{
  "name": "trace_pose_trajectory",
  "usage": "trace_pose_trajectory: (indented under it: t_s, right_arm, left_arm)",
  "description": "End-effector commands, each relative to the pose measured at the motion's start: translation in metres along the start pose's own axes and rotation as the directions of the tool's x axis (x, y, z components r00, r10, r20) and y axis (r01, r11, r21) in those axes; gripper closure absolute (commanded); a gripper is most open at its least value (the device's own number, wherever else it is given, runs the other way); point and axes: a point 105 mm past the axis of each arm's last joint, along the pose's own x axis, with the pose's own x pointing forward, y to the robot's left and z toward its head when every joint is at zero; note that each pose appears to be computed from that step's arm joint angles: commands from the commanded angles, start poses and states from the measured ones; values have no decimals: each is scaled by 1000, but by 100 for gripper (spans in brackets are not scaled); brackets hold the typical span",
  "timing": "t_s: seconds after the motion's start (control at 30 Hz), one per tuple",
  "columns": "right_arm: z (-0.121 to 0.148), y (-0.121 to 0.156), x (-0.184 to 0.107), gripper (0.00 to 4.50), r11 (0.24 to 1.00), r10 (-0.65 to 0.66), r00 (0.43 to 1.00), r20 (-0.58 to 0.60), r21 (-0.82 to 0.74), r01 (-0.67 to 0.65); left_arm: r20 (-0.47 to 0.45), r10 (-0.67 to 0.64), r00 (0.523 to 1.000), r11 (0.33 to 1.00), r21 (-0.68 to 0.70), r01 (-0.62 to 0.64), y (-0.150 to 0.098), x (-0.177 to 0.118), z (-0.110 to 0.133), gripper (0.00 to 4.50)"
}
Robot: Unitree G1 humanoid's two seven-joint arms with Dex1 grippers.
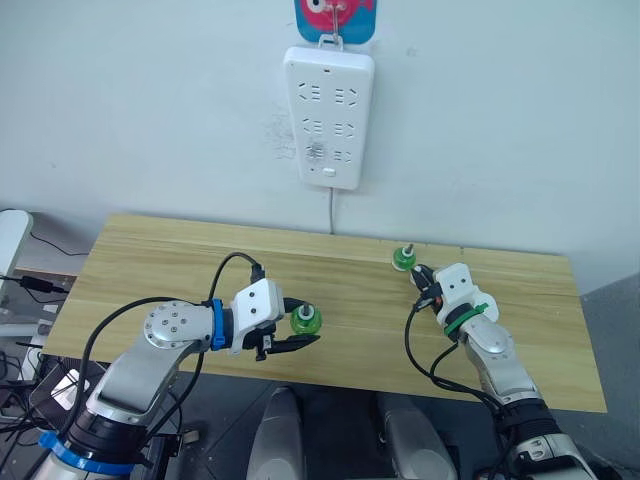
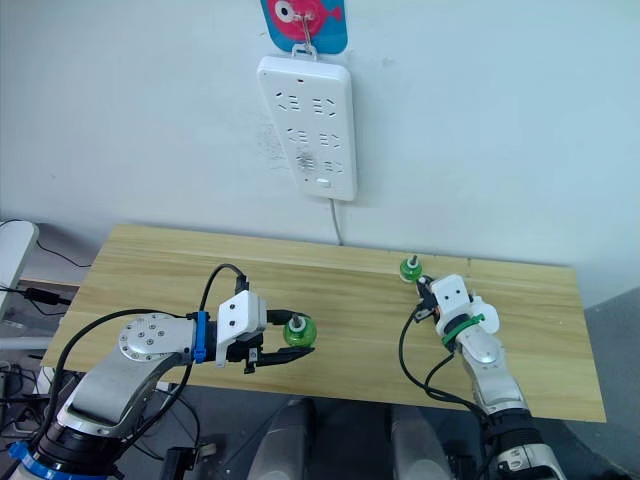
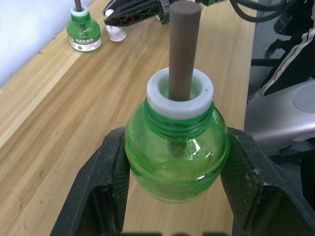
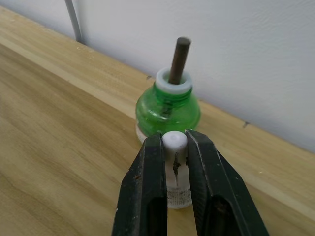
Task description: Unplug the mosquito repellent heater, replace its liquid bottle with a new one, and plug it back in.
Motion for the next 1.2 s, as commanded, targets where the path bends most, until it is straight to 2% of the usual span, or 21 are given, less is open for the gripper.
trace_pose_trajectory:
  t_s: [0.03, 0.2, 0.3, 0.4, 0.5, 0.67, 0.83, 1.1, 1.2]
  right_arm:
    - [4, -6, -6, 315, 999, -34, 999, 33, 27, 33]
    - [26, -13, -19, 144, 999, -39, 995, 87, 17, 38]
    - [44, -9, -37, 143, 1000, 27, 994, 106, 3, -27]
    - [69, 9, -55, 143, 985, 174, 978, 115, -28, -171]
    - [107, 52, -73, 143, 882, 467, 878, 107, -127, -454]
    - [145, 96, -78, 143, 734, 678, 728, 107, -167, -659]
    - [153, 113, -72, 143, 684, 728, 679, 94, -169, -710]
    - [148, 115, -70, 143, 675, 734, 675, 75, -179, -715]
    - [145, 114, -71, 231, 672, 735, 675, 64, -198, -713]
  left_arm:
    - [25, -6, 1000, 999, 34, 5, -1, -1, 10, 224]
    - [46, -20, 999, 999, 41, 18, -1, 4, 12, 224]
    - [78, -45, 996, 998, 46, 41, -3, 8, 18, 224]
    - [114, -80, 990, 996, 57, 74, -4, 12, 24, 224]
    - [146, -142, 979, 987, 97, 129, -5, 19, 33, 224]
    - [199, -223, 954, 969, 154, 195, -3, 34, 53, 224]
    - [224, -262, 939, 958, 180, 224, -2, 41, 66, 224]
    - [227, -260, 938, 957, 192, 219, 0, 40, 69, 224]
    - [209, -250, 946, 957, 204, 208, 2, 40, 66, 224]
